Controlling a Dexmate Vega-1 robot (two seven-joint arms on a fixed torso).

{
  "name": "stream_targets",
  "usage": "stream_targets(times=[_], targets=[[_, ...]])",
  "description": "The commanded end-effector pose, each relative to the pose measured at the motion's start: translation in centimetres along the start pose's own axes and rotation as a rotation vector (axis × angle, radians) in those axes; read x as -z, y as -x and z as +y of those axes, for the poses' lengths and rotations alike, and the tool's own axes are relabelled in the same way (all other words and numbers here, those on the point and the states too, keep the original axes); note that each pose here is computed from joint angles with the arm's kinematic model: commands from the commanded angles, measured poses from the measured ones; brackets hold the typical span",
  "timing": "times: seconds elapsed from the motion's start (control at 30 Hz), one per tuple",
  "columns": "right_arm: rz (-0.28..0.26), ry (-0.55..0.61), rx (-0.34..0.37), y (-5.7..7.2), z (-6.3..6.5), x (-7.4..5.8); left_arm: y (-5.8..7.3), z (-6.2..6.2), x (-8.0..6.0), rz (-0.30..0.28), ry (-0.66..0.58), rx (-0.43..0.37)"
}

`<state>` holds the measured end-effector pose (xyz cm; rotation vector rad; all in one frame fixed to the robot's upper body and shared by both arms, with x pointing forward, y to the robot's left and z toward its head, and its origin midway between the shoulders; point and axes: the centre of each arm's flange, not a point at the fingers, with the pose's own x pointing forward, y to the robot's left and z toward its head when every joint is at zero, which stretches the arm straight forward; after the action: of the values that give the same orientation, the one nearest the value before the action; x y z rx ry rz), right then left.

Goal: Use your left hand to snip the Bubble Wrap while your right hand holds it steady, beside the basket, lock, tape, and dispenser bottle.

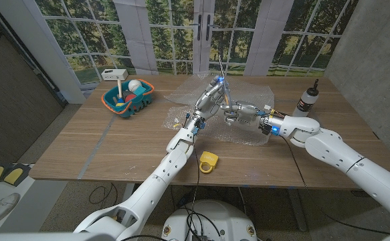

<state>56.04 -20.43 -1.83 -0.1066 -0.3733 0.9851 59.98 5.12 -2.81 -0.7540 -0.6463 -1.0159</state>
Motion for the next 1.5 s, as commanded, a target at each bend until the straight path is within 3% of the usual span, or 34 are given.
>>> stream_targets(times=[0.03,0.43,0.73,0.87,1.13,1.5], targets=[[-0.007,-0.075,-0.063,-0.3,0.1,0.4,0.3,-0.1,-0.2,-0.005,-0.017,-0.018],[-0.013,-0.088,-0.088,-0.2,0.2,0.4,0.5,-0.2,-0.4,-0.006,-0.094,-0.011],[-0.045,-0.11,-0.094,0.2,-0.1,0.1,0.9,-0.2,-0.7,0.001,-0.144,-0.021],[-0.063,-0.129,-0.104,0.3,-0.2,0.0,1.1,-0.3,-1.2,-0.007,-0.185,0.013],[-0.119,-0.191,-0.102,0.8,-0.2,-0.4,2.2,0.1,-3.0,-0.048,-0.212,-0.005],[-0.133,-0.216,-0.083,1.1,-0.2,-0.5,3.6,-1.1,-6.9,-0.12,-0.345,0.008]])
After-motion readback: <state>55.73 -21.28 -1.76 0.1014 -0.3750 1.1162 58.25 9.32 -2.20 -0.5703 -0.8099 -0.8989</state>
